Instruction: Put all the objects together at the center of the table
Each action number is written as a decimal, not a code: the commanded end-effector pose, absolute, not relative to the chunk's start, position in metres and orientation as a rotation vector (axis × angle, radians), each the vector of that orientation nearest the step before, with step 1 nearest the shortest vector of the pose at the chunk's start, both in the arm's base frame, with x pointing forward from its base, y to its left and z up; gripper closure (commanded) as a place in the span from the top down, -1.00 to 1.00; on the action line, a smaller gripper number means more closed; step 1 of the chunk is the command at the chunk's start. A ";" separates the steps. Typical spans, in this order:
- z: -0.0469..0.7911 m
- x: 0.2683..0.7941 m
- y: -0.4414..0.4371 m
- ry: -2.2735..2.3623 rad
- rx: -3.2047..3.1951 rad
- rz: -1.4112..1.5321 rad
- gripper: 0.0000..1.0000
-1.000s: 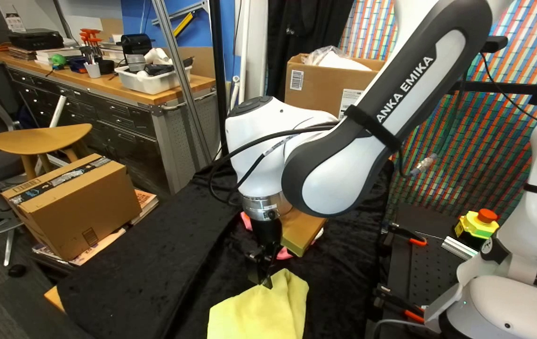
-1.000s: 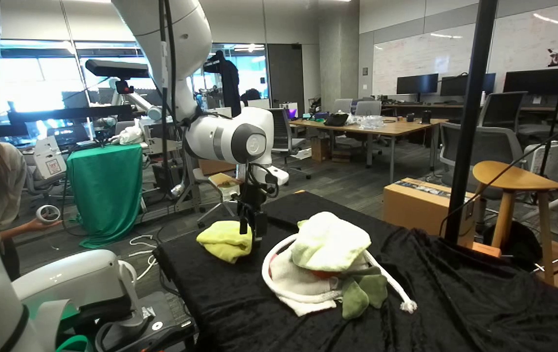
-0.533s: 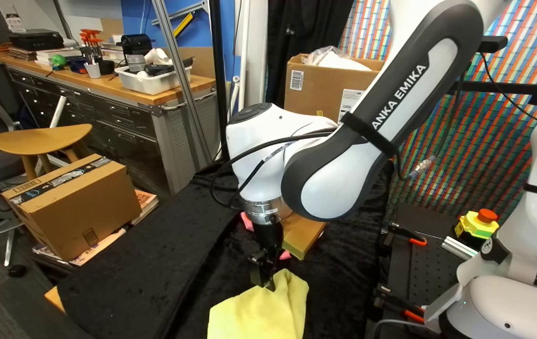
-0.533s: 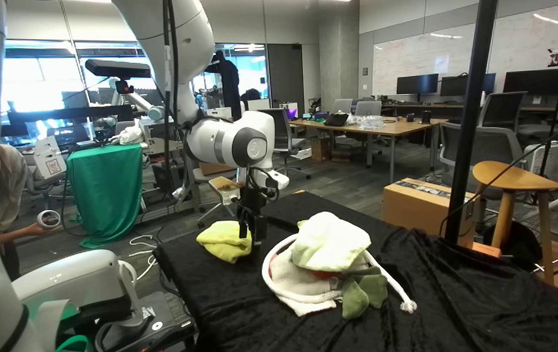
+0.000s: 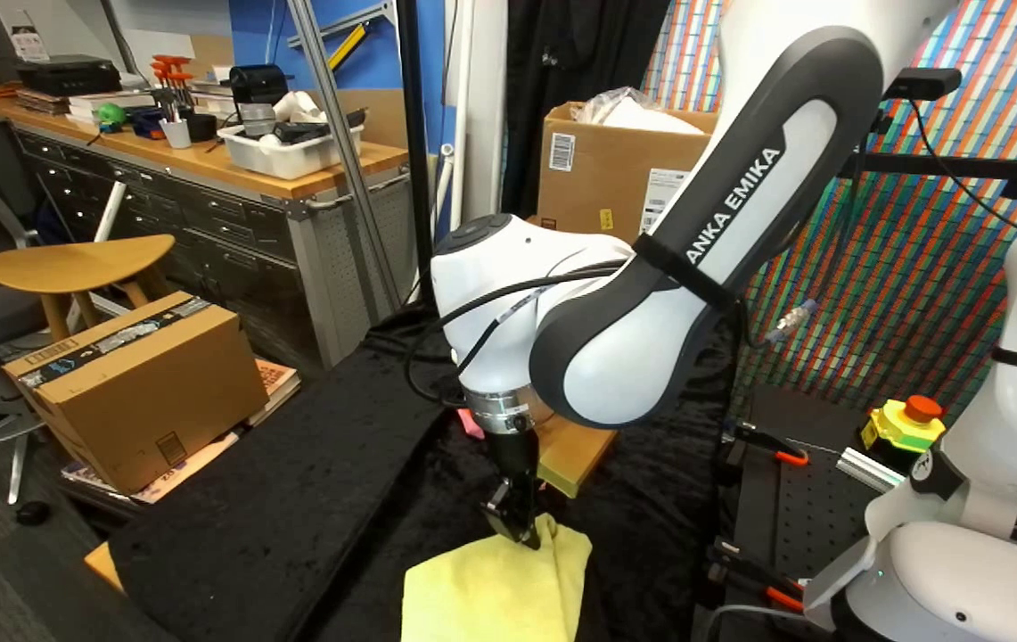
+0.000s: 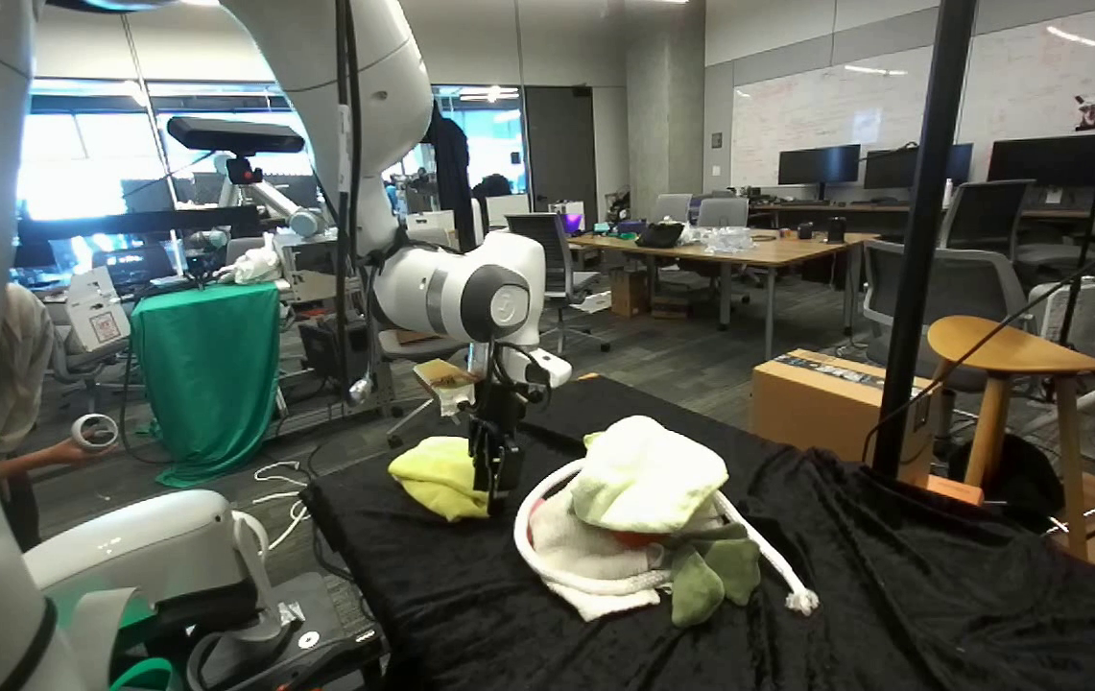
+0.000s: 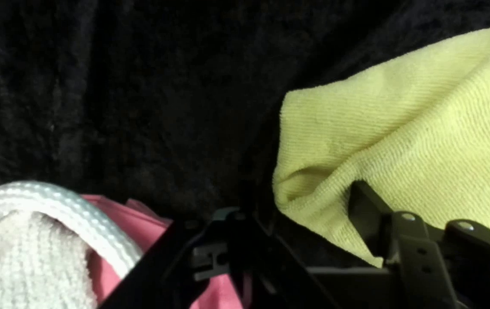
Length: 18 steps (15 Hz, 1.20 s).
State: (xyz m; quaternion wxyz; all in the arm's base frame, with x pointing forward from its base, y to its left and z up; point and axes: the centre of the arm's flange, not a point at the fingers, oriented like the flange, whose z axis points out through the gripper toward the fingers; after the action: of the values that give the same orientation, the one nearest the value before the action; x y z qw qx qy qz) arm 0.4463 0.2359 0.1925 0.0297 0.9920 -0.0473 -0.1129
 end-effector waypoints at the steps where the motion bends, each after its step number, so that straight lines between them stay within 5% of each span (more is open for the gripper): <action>1: 0.191 0.450 0.235 -0.143 3.070 -0.342 -0.04; 2: 0.193 0.449 0.235 -0.145 3.068 -0.342 -0.01; 8: 0.203 0.446 0.236 -0.140 3.039 -0.328 -0.79; 18: 0.261 0.441 0.246 0.005 3.016 -0.179 -0.88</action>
State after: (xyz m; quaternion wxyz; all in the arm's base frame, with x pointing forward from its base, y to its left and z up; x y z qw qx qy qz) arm 0.4470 0.2458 0.2312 0.0489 0.9956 -0.0107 -0.0796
